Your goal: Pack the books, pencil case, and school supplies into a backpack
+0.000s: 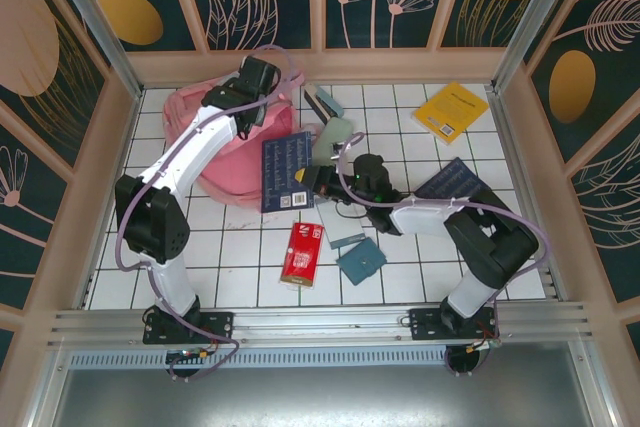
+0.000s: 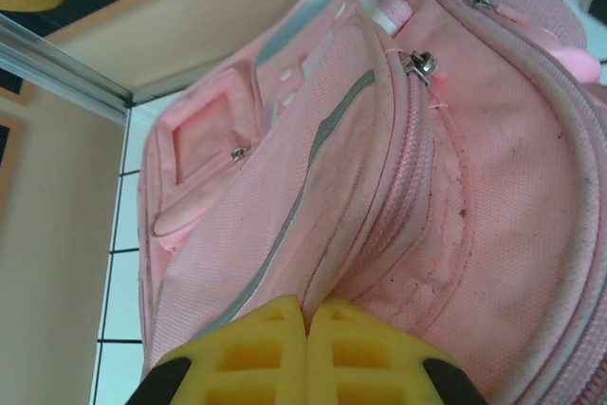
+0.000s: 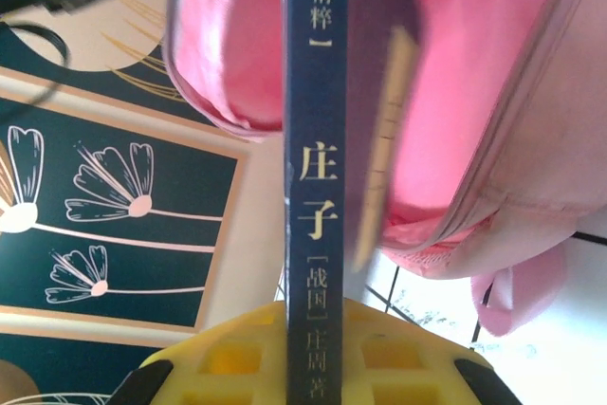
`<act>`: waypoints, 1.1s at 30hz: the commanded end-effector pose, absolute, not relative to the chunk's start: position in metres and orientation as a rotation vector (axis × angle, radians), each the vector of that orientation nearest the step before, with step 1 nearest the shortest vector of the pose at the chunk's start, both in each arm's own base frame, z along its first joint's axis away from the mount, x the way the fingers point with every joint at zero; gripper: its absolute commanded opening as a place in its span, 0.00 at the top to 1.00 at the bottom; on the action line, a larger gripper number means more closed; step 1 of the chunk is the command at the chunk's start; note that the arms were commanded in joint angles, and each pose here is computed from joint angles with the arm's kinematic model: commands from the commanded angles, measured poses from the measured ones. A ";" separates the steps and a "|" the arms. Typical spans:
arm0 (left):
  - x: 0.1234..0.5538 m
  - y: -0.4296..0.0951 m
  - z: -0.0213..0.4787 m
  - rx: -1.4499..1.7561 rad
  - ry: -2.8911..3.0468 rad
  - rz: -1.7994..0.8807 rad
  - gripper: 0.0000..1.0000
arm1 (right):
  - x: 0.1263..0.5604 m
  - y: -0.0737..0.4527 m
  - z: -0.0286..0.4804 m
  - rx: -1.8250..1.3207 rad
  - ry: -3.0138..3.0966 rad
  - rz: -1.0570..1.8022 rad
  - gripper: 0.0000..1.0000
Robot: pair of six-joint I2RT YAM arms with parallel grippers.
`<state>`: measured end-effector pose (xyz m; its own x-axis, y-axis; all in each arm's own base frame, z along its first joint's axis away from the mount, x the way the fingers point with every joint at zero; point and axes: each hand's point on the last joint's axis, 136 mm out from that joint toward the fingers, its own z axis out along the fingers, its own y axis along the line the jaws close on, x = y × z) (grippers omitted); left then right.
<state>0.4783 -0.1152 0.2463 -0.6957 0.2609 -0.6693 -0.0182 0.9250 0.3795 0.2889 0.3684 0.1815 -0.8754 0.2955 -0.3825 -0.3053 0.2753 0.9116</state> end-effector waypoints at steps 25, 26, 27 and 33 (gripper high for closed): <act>0.490 -0.137 0.284 0.032 2.225 0.168 1.00 | 0.483 0.472 0.163 0.708 1.693 1.445 1.00; 0.489 -0.138 0.285 0.034 2.227 0.157 1.00 | 0.489 0.474 0.162 0.752 1.685 1.443 1.00; 0.489 -0.139 0.285 0.033 2.225 0.151 1.00 | 0.495 0.477 0.158 0.782 1.667 1.452 1.00; 0.486 -0.138 0.288 0.040 2.219 0.148 1.00 | 0.521 0.486 0.139 0.960 1.581 1.426 1.00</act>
